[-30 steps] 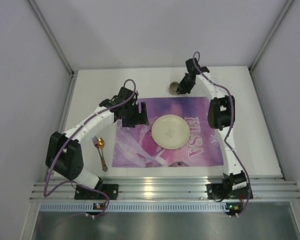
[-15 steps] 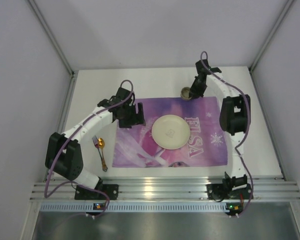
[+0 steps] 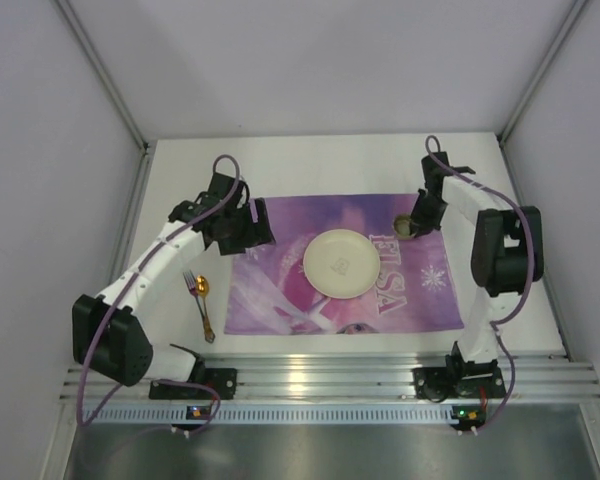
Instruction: Set the dinner table for one person
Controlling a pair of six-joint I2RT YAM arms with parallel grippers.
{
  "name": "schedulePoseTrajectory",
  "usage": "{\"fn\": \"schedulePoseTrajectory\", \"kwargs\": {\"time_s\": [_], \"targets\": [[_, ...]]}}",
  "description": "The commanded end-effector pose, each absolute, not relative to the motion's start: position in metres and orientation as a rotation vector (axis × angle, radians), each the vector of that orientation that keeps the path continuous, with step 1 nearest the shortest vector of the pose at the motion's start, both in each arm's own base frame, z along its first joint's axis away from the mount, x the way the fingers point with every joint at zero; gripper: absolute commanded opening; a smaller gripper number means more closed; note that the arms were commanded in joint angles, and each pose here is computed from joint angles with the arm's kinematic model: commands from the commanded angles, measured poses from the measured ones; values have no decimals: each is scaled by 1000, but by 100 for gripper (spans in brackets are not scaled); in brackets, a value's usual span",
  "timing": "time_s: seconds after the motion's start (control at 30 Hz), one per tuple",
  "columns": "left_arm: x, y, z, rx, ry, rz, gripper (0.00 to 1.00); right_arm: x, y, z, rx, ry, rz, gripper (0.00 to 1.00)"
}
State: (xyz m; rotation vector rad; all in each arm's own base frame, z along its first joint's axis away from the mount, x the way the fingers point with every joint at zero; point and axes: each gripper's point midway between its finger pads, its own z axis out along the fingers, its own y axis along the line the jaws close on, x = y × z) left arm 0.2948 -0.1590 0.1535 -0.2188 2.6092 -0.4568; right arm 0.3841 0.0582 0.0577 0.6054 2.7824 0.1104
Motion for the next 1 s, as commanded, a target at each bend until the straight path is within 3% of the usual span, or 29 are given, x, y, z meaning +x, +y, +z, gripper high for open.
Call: {"fn": "schedulePoseTrajectory", "kwargs": {"time_s": [0.0,0.23,0.3,0.33,0.37,0.43,0.73,0.97], "targets": [[279,-144,167,-308,2591,-416,85,407,65,44,545,2759,201,0],[253,-97,164,-507,2597,-261,86,408,67,42,537,2750,219,0],[242,-85,159,-576,2599,-243,86,403,67,42,536,2755,222,18],[240,-77,156,-630,2595,-219,86,402,67,44,530,2752,222,51],[235,-72,149,-679,2605,-196,86,397,67,45,533,2756,223,65],[223,-57,140,-772,2626,-115,86,395,65,60,523,2723,224,83],[221,-30,83,-962,2748,-117,82,348,72,139,473,2618,344,89],[227,-4,52,-887,2821,102,67,296,75,153,466,2605,407,88]]}}
